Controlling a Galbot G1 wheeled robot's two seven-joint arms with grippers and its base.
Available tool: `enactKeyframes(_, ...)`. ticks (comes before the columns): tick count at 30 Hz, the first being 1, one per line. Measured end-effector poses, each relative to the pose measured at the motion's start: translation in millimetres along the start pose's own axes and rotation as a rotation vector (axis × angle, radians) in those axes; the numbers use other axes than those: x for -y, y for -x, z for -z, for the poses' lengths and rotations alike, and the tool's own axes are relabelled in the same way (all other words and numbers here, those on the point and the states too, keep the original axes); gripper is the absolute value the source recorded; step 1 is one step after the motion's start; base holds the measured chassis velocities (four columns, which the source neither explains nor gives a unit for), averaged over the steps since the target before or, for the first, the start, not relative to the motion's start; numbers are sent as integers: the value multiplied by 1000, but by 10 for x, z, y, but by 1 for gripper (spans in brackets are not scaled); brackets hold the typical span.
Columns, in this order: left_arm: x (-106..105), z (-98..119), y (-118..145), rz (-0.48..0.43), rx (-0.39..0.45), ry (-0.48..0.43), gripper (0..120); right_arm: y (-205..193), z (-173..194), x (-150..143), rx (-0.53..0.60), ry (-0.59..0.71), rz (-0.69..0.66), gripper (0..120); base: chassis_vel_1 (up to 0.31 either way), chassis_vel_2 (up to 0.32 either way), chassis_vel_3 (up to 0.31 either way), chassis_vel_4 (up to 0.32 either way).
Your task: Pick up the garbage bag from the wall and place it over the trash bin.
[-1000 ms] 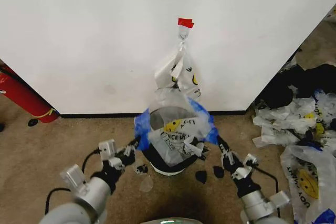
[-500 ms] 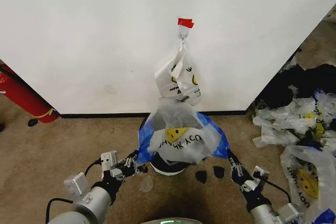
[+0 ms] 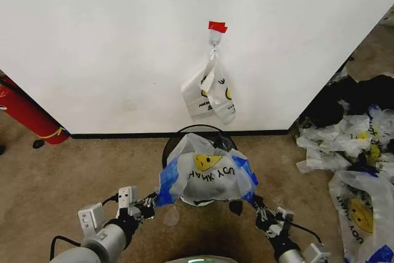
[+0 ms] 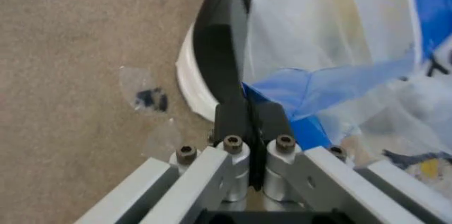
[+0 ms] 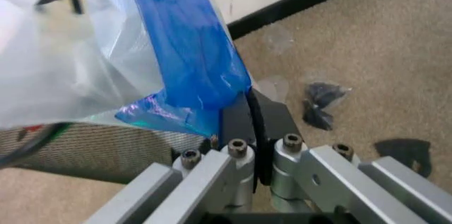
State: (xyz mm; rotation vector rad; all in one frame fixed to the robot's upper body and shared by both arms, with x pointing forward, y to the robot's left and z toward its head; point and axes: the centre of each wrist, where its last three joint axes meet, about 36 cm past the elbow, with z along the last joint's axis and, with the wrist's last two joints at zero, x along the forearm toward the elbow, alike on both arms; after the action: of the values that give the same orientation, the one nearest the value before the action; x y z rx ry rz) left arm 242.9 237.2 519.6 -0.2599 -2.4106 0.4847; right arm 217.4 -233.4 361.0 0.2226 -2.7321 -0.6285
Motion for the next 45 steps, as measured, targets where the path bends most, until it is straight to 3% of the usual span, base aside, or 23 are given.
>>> enactKeyframes(10, -81, -54, 62, 35, -82, 25, 0, 175, 46, 96, -56, 0, -36, 0, 0, 0, 0, 0)
enactKeyframes(27, -258, -31, 508, 91, -103, 80, 0, 737, 243, 12, -108, 32, -83, 0, 0, 0, 0, 0)
enactKeyframes(45, -262, -98, 661, 107, -102, 114, 0, 905, 242, 18, -145, 18, -112, 0, 0, 0, 0, 0)
